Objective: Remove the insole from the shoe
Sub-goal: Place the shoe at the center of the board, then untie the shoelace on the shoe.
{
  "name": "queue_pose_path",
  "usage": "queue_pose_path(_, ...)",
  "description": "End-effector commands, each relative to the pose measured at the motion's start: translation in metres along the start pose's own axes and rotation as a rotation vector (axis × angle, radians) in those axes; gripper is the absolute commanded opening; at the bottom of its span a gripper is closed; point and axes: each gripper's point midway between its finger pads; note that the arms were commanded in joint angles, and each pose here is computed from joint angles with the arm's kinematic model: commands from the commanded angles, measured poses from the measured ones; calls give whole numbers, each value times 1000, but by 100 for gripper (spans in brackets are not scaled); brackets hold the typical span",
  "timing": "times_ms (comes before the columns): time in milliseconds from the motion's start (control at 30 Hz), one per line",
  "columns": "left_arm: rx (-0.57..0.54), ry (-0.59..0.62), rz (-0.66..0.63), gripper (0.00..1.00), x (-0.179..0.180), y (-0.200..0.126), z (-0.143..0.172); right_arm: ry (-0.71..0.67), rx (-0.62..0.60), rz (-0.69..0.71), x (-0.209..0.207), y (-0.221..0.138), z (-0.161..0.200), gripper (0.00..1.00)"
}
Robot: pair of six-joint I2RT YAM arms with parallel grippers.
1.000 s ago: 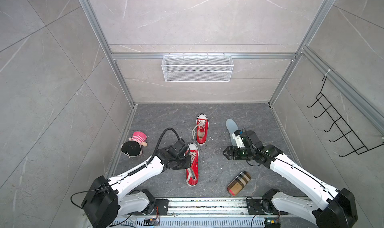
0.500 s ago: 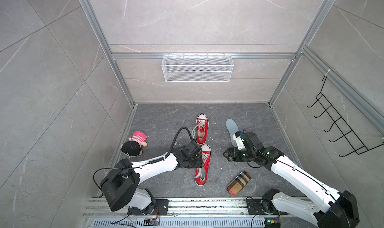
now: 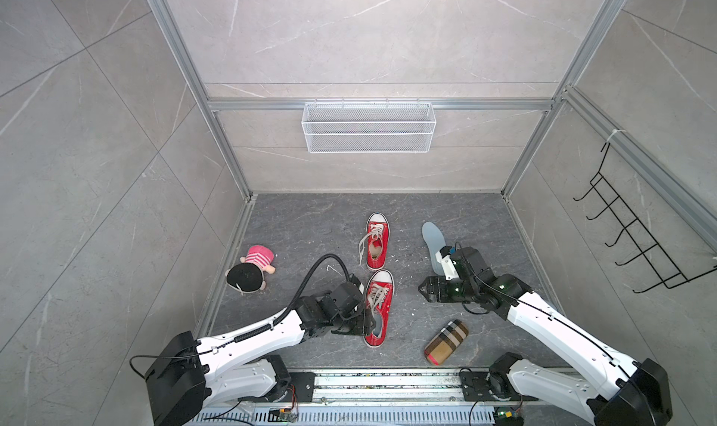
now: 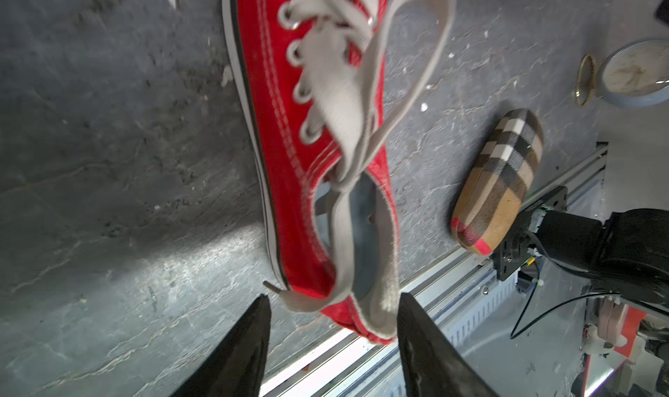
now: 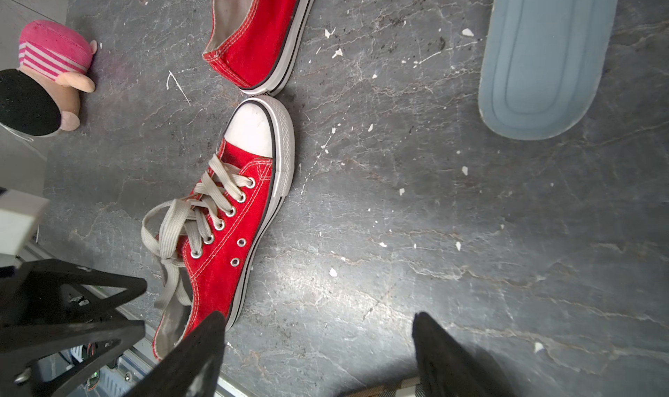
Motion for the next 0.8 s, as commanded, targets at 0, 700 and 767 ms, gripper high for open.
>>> queue_pose_path(0,10,-12,78,53,-15,1,0,-7,22,6,-3,3,8,82)
queue_pose_path(700,12,0,77,10,-23,0,-7,-11,40,4,-2,6,11,82)
queue_pose_path(767,11,13,81,8,-27,-5,-9,-13,50,-7,0,7,12,82)
Point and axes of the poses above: each gripper's point midway between its finger pads, its own y axis out along the fingers, its own x axis along the line the jaws close on, z = x × y, and after that the axes turned 2 degrees about y, right-handed
